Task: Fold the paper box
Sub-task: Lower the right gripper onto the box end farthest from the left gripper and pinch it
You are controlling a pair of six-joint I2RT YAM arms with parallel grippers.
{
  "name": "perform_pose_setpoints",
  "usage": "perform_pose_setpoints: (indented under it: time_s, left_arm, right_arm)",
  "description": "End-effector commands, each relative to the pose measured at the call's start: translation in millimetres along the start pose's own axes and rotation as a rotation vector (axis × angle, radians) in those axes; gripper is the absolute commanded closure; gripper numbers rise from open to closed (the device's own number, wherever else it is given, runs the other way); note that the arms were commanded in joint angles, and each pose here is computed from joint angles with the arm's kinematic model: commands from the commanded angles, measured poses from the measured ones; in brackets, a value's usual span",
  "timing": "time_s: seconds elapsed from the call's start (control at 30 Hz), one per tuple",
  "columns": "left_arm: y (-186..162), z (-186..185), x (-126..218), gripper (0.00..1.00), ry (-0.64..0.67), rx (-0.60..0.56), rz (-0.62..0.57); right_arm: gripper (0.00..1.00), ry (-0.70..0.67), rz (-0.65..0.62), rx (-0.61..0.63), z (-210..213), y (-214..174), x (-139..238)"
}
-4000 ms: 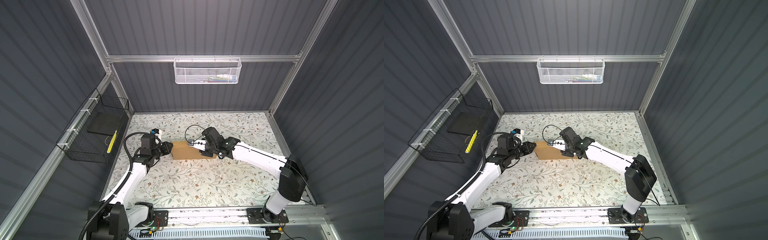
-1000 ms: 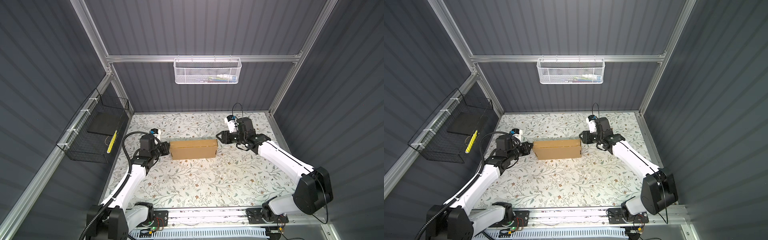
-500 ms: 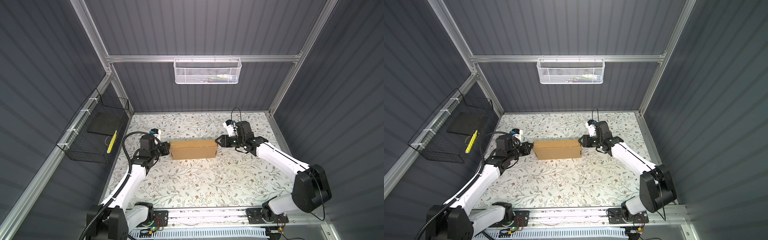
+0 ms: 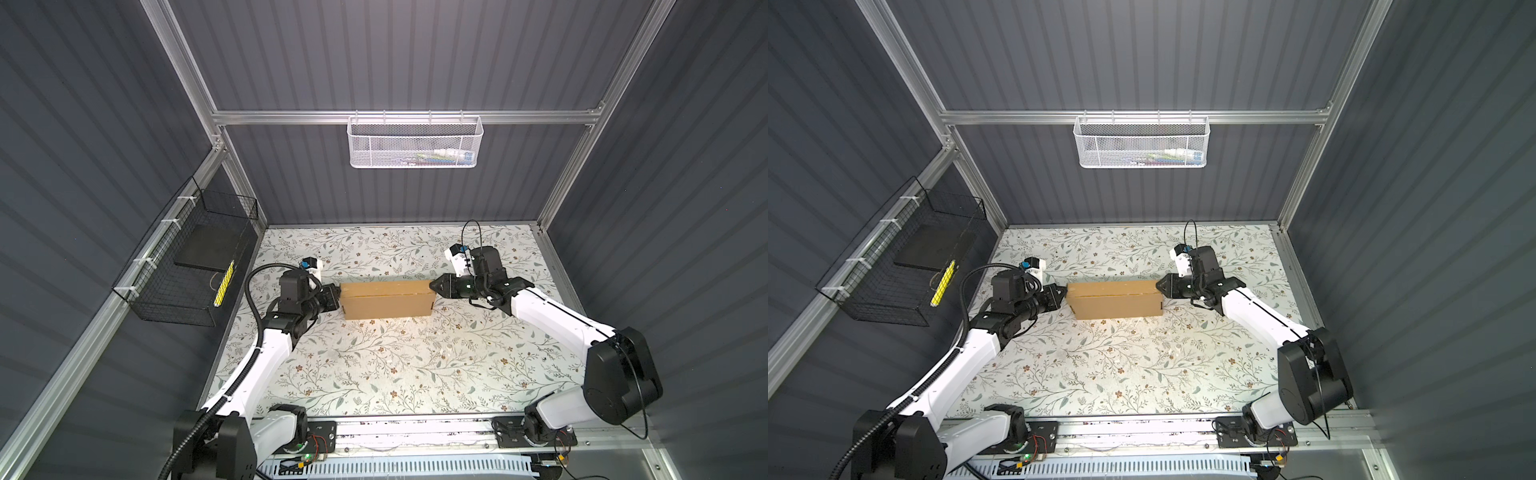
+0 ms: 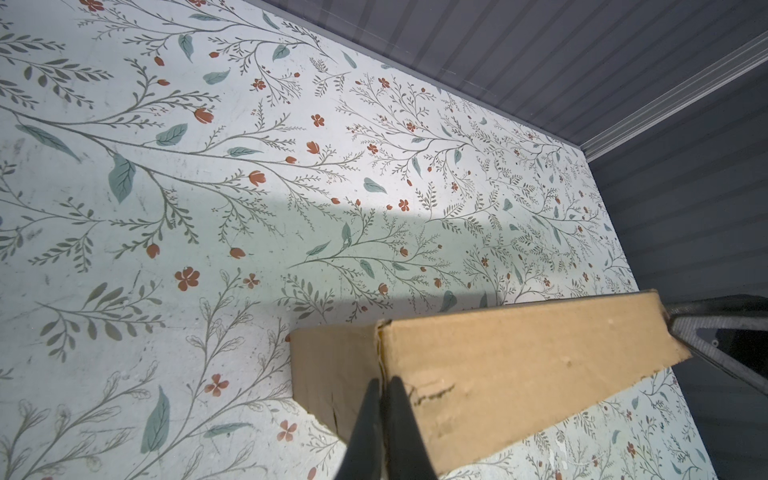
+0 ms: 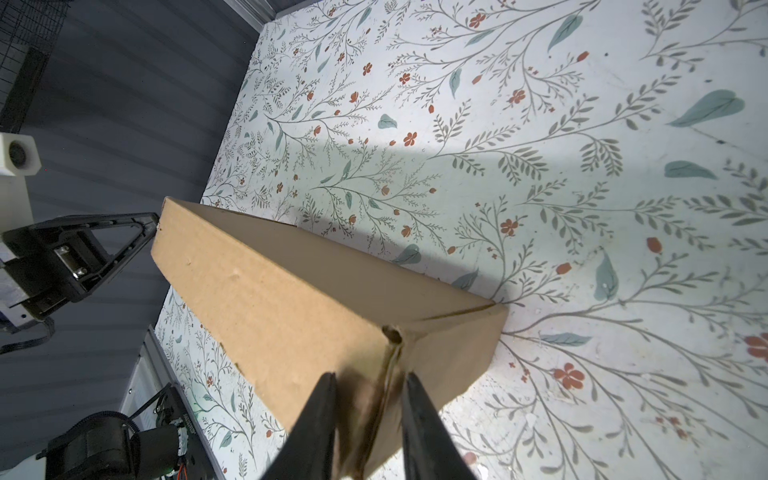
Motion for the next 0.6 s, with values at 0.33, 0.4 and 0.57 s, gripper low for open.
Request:
perform_pose_setpoints:
  time_s: [0.33,0.4,0.57]
  left_arm:
    - [-23.7,9.4,-3.9,0.92,0.027,0.044,0.125]
    - [-23.9,9.0,-2.4,0.92,0.028,0.046,0.124]
    - [-24.9,7.4,1.5,0.92,0.019,0.048,0.119]
  right_arm:
    - [0.78,-0.036,0.067,-0.013,-12.0,-17.4,-7.6]
    - [0.78,-0.036,0.069,-0.008,-11.1,-18.0,-7.1]
    - [0.79,-0.051,0.067,0.027,-6.6,-19.7,-5.4]
Point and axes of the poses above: each gripper's point midway between its finger pads, its own x axis back along the fingers, its own z axis along the line the jaws close on, y = z × x, the point moved 9 cm from there along x, back along the fingers, and after that the axes turned 3 degrees about -x, right-handed, at the moved point
